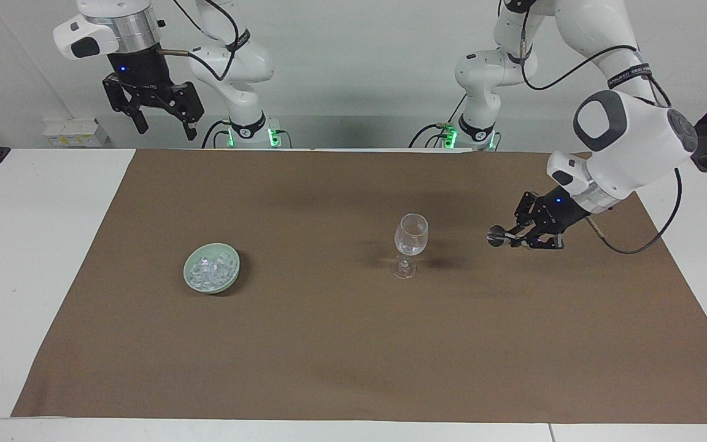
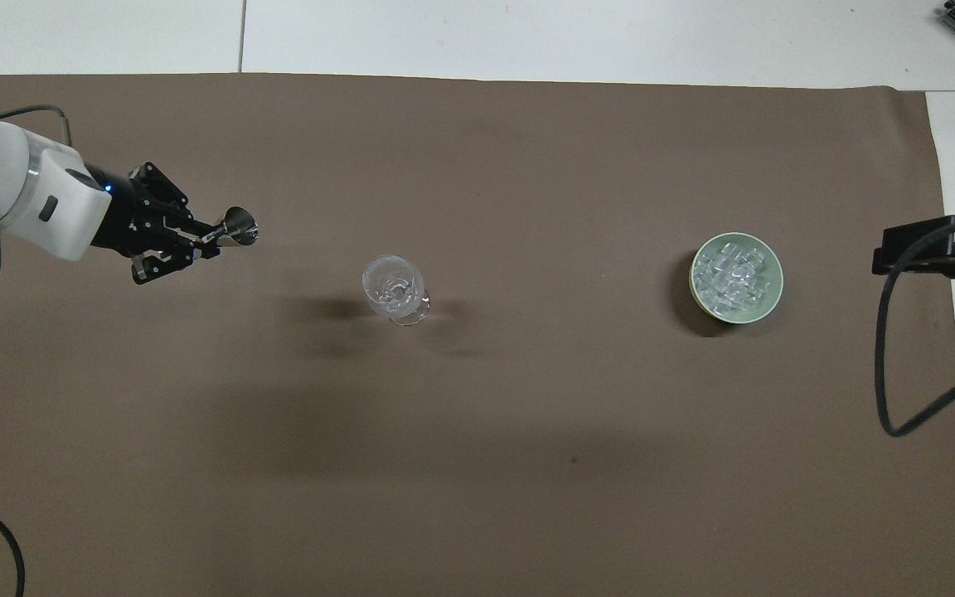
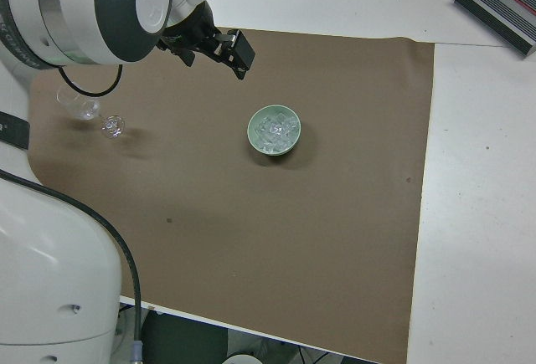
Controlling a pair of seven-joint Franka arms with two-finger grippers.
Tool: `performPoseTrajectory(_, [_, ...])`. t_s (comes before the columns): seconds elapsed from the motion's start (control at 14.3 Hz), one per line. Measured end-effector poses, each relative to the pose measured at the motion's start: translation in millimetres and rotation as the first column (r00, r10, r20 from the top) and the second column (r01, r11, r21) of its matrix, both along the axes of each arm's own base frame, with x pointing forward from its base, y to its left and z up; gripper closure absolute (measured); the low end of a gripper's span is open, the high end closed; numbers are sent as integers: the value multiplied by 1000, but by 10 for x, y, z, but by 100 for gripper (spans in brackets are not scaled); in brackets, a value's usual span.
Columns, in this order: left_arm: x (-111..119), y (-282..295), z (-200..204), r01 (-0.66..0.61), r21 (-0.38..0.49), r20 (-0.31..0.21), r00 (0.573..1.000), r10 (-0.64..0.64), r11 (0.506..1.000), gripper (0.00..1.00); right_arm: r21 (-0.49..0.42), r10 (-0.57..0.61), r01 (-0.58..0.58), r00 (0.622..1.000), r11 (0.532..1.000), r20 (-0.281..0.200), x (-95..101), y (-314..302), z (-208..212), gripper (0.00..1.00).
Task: Pour wine and add ice with both arms
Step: 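Tilt the silver bottle upright and draw the left gripper back from the glass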
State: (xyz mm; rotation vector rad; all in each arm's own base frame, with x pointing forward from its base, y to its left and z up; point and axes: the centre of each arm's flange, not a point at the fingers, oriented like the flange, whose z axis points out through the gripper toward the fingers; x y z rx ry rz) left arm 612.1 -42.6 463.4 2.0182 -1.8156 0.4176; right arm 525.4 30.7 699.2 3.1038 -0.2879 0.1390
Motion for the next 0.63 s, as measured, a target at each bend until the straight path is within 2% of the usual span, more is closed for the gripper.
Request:
performPoseTrajectory(0.35, [-153,854,-361,119,-232,97,990,-99,965,77,0,0,0,1000,1000,0,0,0,0,0])
performPoseTrajectory(0.63, [-277,1422,-803,168,-382,137,983,-124,909,77,0,0,0,1000,1000,0,0,0,0,0])
